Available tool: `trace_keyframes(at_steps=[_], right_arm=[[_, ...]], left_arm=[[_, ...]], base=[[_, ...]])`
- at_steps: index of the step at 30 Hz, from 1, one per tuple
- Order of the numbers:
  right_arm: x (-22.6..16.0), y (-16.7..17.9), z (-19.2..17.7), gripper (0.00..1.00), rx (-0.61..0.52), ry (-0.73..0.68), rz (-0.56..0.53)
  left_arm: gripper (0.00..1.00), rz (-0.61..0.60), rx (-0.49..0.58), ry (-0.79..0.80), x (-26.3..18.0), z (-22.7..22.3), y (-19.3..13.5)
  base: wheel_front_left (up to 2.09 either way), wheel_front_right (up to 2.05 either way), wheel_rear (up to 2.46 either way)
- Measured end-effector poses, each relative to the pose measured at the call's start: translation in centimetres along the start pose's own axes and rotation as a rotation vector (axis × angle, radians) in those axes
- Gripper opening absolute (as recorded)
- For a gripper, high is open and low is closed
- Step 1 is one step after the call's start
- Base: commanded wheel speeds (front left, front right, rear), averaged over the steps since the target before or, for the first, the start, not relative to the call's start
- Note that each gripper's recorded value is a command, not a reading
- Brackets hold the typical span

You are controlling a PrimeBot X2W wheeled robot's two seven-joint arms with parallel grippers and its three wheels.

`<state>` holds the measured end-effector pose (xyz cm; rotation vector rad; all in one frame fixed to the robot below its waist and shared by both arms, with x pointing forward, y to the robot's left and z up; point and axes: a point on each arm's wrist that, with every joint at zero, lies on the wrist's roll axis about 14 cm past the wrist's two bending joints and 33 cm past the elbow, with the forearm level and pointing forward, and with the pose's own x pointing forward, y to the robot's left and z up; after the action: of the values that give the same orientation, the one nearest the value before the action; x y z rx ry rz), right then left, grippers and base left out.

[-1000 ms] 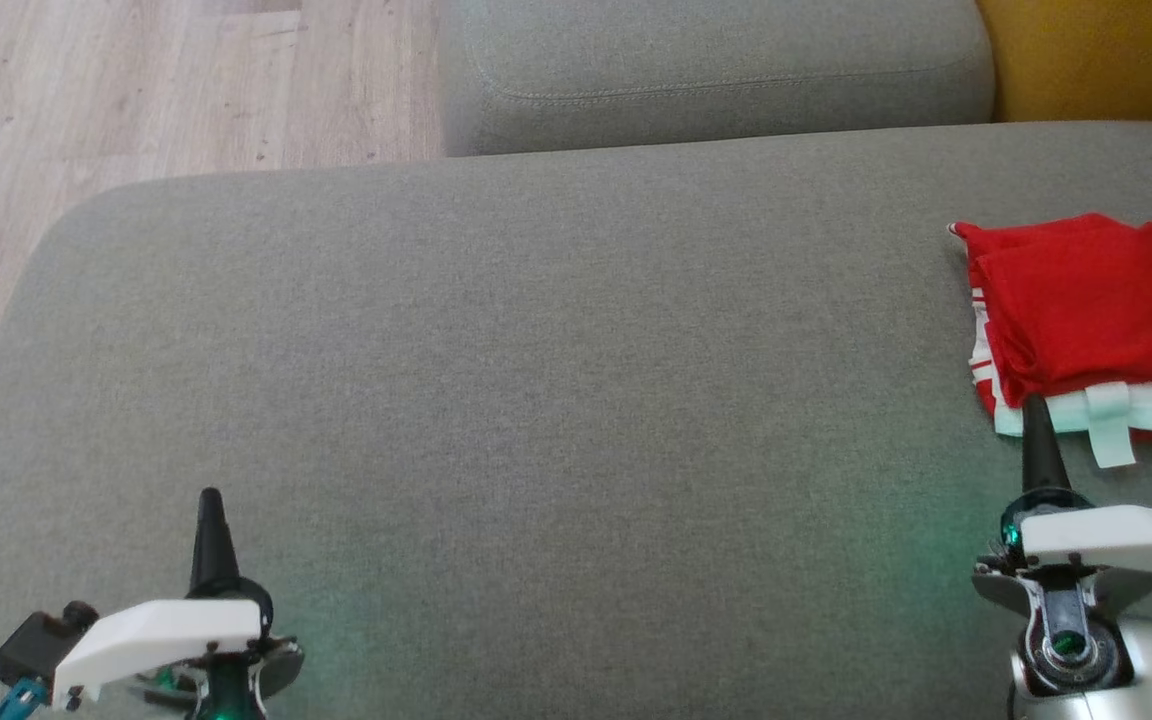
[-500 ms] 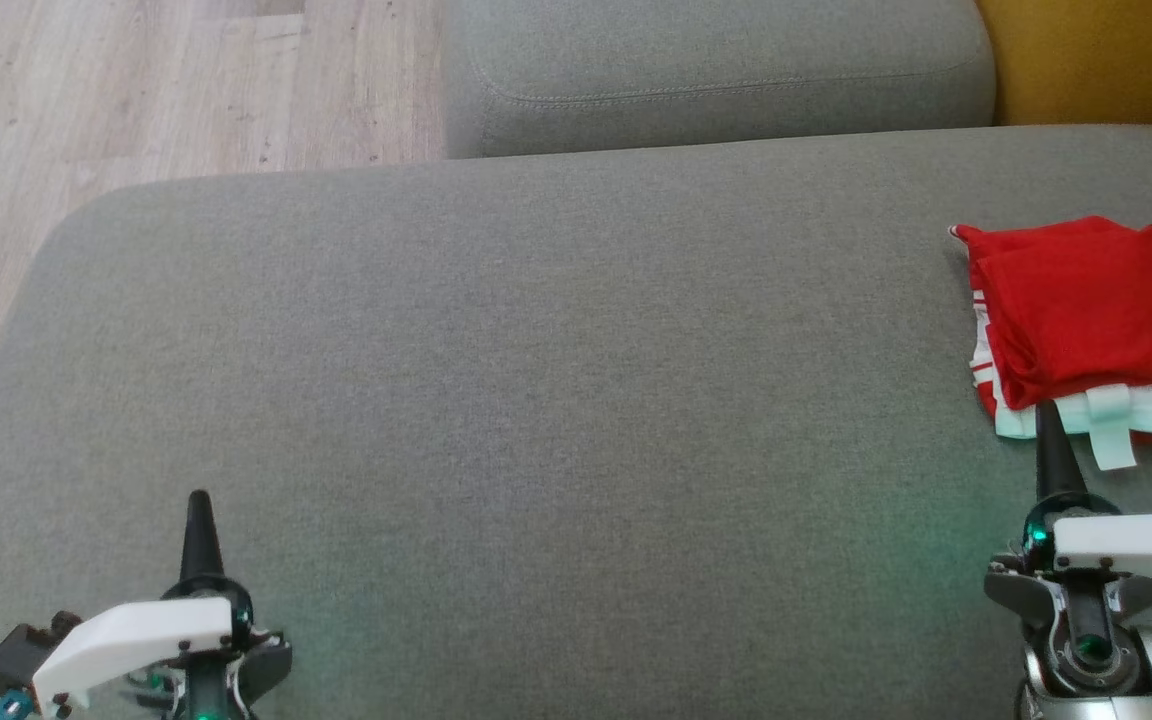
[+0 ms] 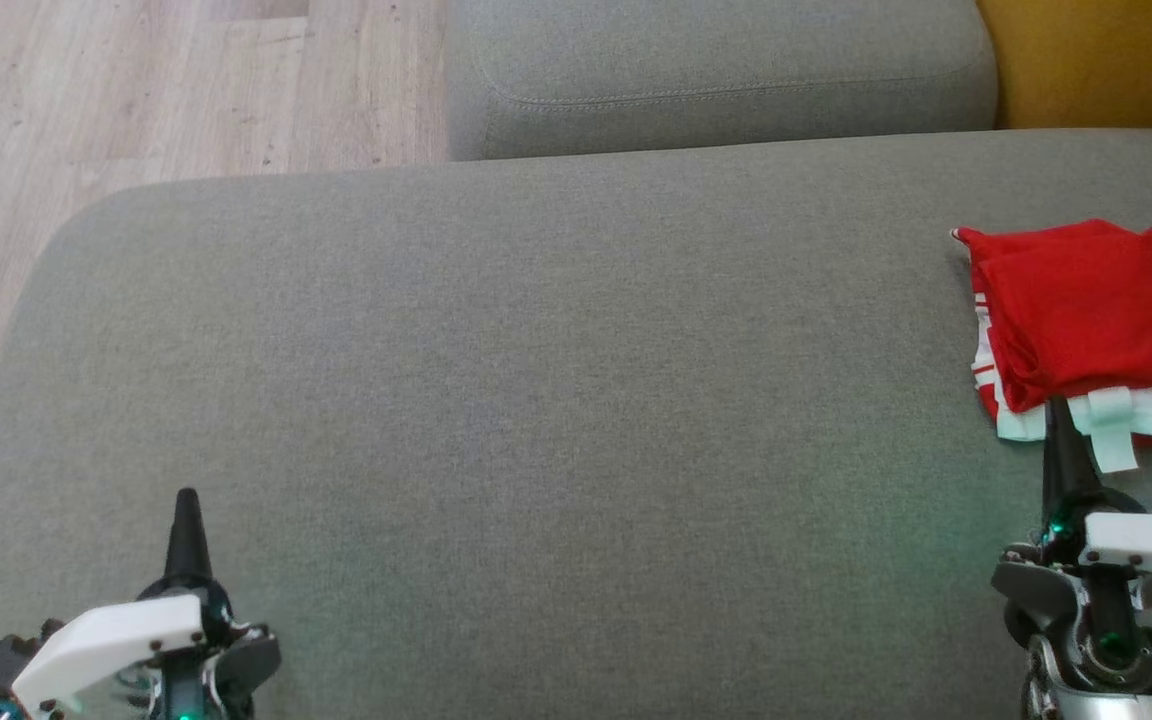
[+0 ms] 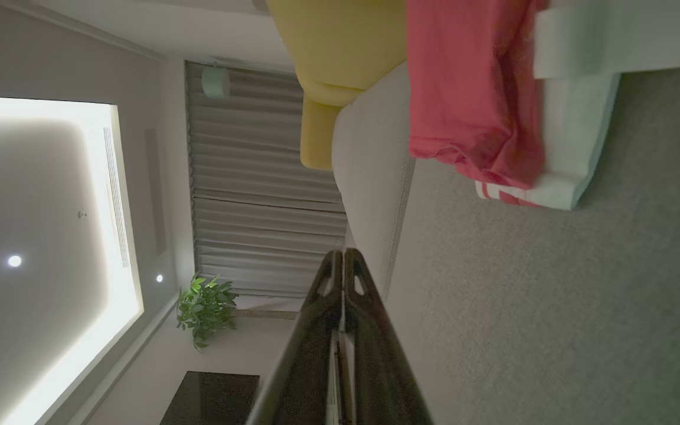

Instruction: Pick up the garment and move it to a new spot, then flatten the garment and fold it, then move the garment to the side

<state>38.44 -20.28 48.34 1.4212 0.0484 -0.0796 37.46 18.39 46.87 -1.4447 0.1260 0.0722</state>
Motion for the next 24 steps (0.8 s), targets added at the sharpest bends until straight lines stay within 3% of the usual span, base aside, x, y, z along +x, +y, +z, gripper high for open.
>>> trace_keyframes(at_steps=[13, 24], right_arm=[[-0.44, 0.05, 0.39, 0.00, 0.150, -0.002, 0.013], [-0.43, 0.13, 0.42, 0.00, 0.154, -0.002, 0.016]], left_arm=[[0.00, -0.031, -0.123, 0.002, -0.09, 0.38, -0.64], [0.00, -0.031, -0.124, 0.001, -0.09, 0.41, -0.64]], base=[[0.00, 0.00, 0.00], [0.00, 0.00, 0.00]])
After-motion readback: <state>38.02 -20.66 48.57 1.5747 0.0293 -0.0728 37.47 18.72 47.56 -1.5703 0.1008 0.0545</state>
